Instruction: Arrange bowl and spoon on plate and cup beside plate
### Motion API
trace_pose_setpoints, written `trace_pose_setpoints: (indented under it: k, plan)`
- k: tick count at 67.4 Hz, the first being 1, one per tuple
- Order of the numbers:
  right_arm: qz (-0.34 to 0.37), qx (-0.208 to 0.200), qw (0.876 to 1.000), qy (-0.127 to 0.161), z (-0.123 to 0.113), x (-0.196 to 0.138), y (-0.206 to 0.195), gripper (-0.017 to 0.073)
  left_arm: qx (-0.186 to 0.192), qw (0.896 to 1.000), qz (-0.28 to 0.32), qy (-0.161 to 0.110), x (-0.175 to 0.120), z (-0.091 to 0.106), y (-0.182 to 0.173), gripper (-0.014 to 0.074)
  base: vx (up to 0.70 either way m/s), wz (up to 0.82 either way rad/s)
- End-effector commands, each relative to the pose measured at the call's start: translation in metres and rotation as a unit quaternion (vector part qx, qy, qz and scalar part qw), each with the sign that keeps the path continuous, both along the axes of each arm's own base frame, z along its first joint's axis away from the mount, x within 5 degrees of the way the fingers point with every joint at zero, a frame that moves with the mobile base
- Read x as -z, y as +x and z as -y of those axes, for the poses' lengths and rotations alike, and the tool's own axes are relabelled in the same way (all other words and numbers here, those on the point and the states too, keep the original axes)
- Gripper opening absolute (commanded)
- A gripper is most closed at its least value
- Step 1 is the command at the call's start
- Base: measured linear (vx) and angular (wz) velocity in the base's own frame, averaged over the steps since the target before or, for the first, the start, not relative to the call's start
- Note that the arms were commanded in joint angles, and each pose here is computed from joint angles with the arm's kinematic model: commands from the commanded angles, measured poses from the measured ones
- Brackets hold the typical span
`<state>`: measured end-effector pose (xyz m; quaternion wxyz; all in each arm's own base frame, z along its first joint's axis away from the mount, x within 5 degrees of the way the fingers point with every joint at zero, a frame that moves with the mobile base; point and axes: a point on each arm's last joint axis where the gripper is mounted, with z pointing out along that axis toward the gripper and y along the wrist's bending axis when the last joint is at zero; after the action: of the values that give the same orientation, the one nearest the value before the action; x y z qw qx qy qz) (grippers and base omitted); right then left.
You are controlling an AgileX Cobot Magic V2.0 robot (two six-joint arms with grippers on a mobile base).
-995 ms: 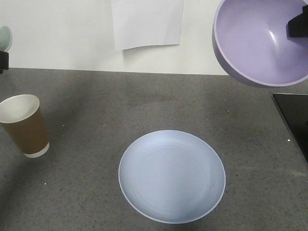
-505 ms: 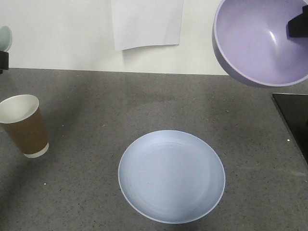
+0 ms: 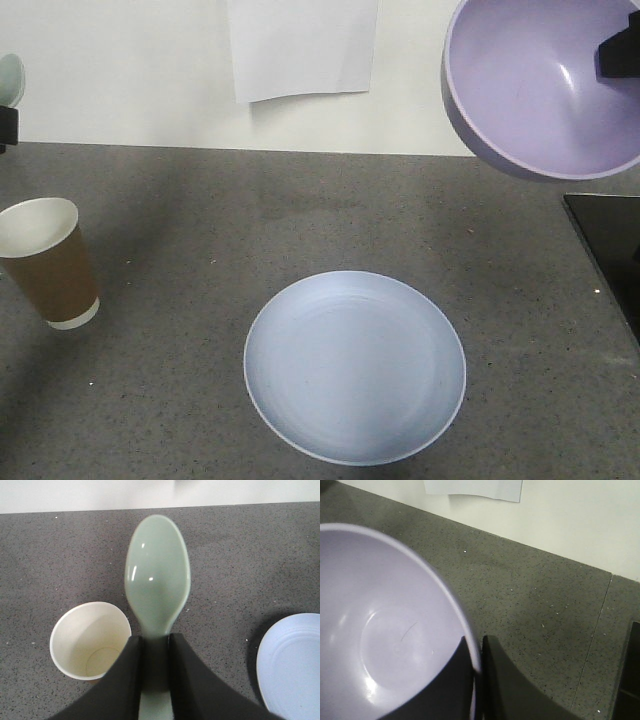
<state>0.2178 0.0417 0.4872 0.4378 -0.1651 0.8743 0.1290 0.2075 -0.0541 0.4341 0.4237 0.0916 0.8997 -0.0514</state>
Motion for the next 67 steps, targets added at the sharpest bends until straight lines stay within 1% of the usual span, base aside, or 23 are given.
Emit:
trace_pose_setpoints:
  k: [1, 67]
  plan:
    - [0.052, 0.008, 0.998, 0.017, 0.0007, -0.0168, -0.0068, -0.0004, 0.001, 0.999, 0.048, -0.018, -0.0162, 0.0000, -0.0045, -0.0006, 0.00, 0.00]
    - [0.052, 0.008, 0.998, 0.017, 0.0007, -0.0168, -0.0068, -0.0004, 0.001, 0.999, 0.048, -0.018, -0.0162, 0.0000, -0.0045, -0.0006, 0.00, -0.01]
